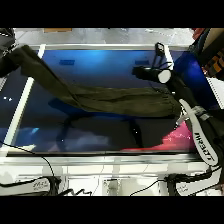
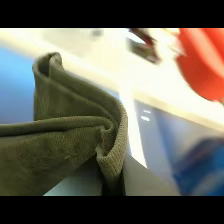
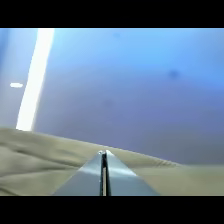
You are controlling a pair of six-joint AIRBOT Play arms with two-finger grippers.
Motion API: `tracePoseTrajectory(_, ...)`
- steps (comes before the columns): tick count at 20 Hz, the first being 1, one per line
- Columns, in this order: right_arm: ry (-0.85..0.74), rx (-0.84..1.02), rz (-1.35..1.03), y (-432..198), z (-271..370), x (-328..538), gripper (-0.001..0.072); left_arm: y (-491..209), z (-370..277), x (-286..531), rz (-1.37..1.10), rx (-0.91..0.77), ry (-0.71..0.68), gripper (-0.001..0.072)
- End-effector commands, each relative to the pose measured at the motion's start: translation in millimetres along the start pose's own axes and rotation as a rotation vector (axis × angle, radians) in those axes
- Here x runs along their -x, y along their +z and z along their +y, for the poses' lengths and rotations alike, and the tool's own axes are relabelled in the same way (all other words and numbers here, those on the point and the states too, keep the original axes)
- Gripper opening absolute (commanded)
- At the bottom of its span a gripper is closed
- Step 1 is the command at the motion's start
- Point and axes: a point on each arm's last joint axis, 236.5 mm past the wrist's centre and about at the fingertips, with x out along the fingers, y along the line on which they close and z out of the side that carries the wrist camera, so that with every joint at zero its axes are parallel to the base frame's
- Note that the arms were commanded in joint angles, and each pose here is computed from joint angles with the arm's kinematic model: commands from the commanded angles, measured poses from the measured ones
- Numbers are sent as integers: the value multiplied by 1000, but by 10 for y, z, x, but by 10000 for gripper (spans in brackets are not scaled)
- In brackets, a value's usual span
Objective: Fold the clothes and pants, and hang the long-sleeved shirts on hangers.
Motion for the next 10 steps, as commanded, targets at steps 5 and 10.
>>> tracePoseTrajectory(5, 256, -161, 174, -1017, 1706, -692, 34, 344, -1509, 424, -42, -15, -223, 26)
tracePoseTrajectory(10, 362, -242, 358, -1972, 2630, -912, 34, 256, -1421, 333, -16, 5, -220, 26)
